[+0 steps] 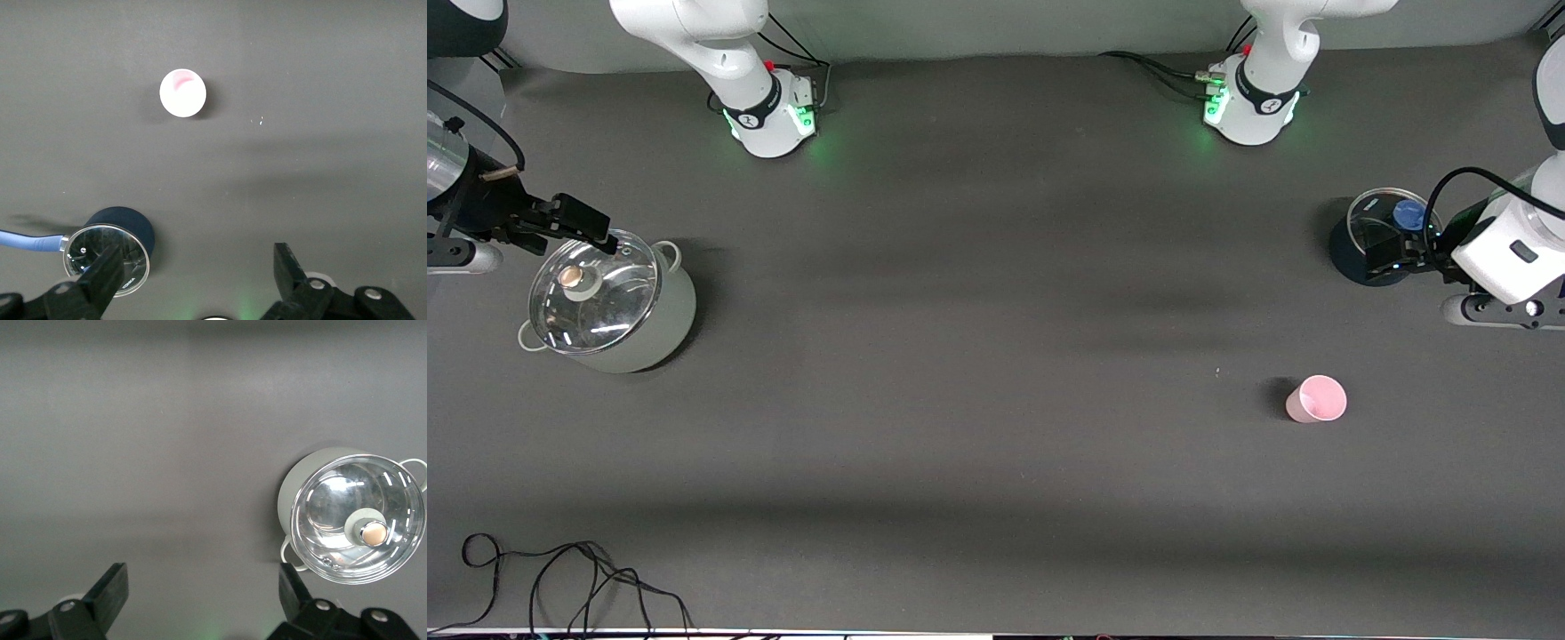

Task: Transfer pink cup from left to right arm
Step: 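Raise the left gripper from its rest pose above the saucepan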

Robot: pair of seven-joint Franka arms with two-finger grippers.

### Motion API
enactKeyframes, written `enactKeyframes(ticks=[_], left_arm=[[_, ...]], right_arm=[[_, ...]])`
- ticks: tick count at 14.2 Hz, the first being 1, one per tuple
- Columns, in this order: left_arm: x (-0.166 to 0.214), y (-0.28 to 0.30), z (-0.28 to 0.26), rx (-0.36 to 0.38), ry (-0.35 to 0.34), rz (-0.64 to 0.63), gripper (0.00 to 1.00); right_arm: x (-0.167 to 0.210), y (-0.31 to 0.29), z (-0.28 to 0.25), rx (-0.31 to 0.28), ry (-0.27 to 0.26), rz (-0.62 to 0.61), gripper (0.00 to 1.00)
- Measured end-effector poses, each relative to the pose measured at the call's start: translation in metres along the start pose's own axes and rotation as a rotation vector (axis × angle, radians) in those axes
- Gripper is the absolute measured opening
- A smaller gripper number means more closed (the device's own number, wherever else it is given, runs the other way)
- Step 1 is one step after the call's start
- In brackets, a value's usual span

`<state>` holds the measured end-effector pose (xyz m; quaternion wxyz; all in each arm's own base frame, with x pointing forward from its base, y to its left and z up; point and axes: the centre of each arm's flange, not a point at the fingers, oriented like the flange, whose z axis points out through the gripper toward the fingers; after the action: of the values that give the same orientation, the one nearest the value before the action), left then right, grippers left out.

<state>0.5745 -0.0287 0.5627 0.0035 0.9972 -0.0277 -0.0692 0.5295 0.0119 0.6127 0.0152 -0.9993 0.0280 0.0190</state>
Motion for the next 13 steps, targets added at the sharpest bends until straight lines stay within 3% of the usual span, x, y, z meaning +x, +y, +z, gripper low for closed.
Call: enactKeyframes(ticks=[5,9,12,13], left_arm=[[0.000,-0.012,-0.011,0.002,0.022,0.019,1.00],[0.007,-0.060,-0.011,-0.004,0.040,0.190,1.00],[0.036,-0.073,-0.002,-0.004,0.083,0.370,1.00],[0.046,-0.079,0.002,-0.036,0.107,0.423,1.00]], right_arm=[[0.000,0.001,0.000,0.000,0.000,0.001,1.00],[0.000,0.003,0.000,0.001,0.000,0.006,1.00],[0.000,0.005,0.000,0.001,0.000,0.008,1.00],[0.000,0.005,0.000,0.001,0.000,0.009,1.00]])
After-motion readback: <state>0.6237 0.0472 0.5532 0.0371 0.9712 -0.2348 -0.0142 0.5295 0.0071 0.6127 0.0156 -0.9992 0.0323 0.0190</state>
